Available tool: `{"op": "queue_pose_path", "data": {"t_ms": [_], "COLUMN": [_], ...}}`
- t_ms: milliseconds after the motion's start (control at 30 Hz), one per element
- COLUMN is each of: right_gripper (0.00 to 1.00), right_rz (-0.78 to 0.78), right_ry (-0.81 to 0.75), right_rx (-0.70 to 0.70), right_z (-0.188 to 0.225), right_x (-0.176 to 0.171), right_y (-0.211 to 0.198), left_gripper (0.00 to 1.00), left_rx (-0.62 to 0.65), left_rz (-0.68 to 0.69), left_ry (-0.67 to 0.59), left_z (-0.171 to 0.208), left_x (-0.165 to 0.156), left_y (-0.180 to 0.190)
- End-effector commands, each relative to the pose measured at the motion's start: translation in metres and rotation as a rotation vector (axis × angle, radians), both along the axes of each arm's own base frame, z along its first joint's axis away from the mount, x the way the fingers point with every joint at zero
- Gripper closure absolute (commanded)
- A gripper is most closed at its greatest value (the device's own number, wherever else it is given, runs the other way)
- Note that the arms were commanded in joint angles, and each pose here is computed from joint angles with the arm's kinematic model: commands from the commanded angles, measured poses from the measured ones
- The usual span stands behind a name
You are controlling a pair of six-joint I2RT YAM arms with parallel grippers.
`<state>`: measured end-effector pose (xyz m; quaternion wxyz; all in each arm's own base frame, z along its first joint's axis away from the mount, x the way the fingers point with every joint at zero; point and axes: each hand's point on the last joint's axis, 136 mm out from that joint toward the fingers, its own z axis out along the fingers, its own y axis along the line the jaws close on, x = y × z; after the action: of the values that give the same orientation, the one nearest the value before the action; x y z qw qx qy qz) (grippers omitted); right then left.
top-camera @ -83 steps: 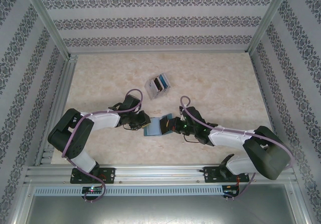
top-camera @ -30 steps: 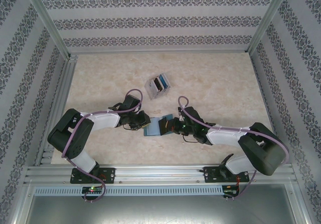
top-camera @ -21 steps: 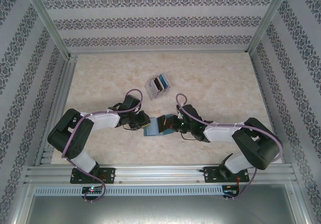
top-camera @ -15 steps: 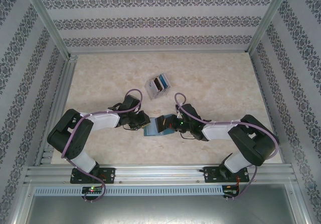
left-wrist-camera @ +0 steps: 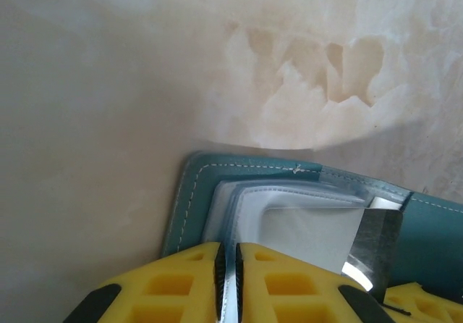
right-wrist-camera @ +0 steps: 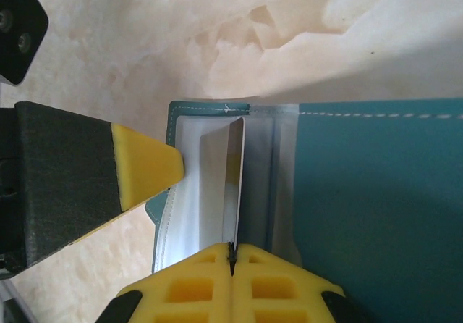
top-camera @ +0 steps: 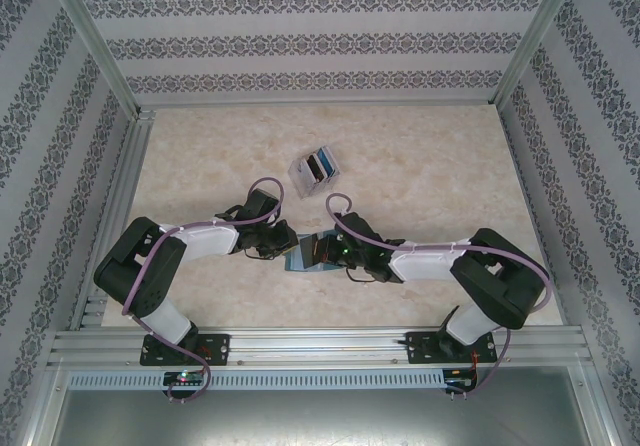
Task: Put the credit cards into the card holder
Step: Insert the credit card into the card slot.
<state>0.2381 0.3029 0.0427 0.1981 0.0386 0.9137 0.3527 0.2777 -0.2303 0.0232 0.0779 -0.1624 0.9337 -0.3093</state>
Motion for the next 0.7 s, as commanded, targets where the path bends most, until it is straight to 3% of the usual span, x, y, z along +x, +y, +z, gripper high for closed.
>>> {"op": "queue_pose_path", "data": {"t_ms": [0, 100, 200, 467, 567, 667], "right_gripper": [1.00, 0.96, 0.82, 0.59, 0.59, 0.74], "right_rz": [0.003, 0.018, 0.053, 0.088, 0.090, 0.094], "right_ry": [0.001, 0.012, 0.011, -0.042, -0.051, -0.036], "right_rx": [-0.100, -0.102, -0.094, -0.183, -0.201, -0.203], "right_z": [-0.020, -0.026, -0.024, 0.006, 0.012, 0.007], "right_x": [-0.001, -0.003, -0.006, -0.008, -0.008, -0.006], "right_y": [-0.005, -0.003, 0.002, -0.016, -0.022, -0.022], "left_gripper": [0.84, 0.84, 0.84, 0.84, 0.84, 0.84], "left_rx": [0.091, 0.095, 0.105, 0.124, 0.125, 0.117], "left_rz": [0.021, 0.025, 0.029, 0.028, 0.029, 0.033], "left_ry": [0.097, 0.086, 0.083, 0.088, 0.085, 0.081], "left_z": [-0.022, -0.019, -0.018, -0.022, -0.021, -0.021], "left_x": [-0.024, -0.024, -0.025, -0.025, -0.025, -0.026], "left_y": [0.021, 0.024, 0.026, 0.029, 0.030, 0.030]}}
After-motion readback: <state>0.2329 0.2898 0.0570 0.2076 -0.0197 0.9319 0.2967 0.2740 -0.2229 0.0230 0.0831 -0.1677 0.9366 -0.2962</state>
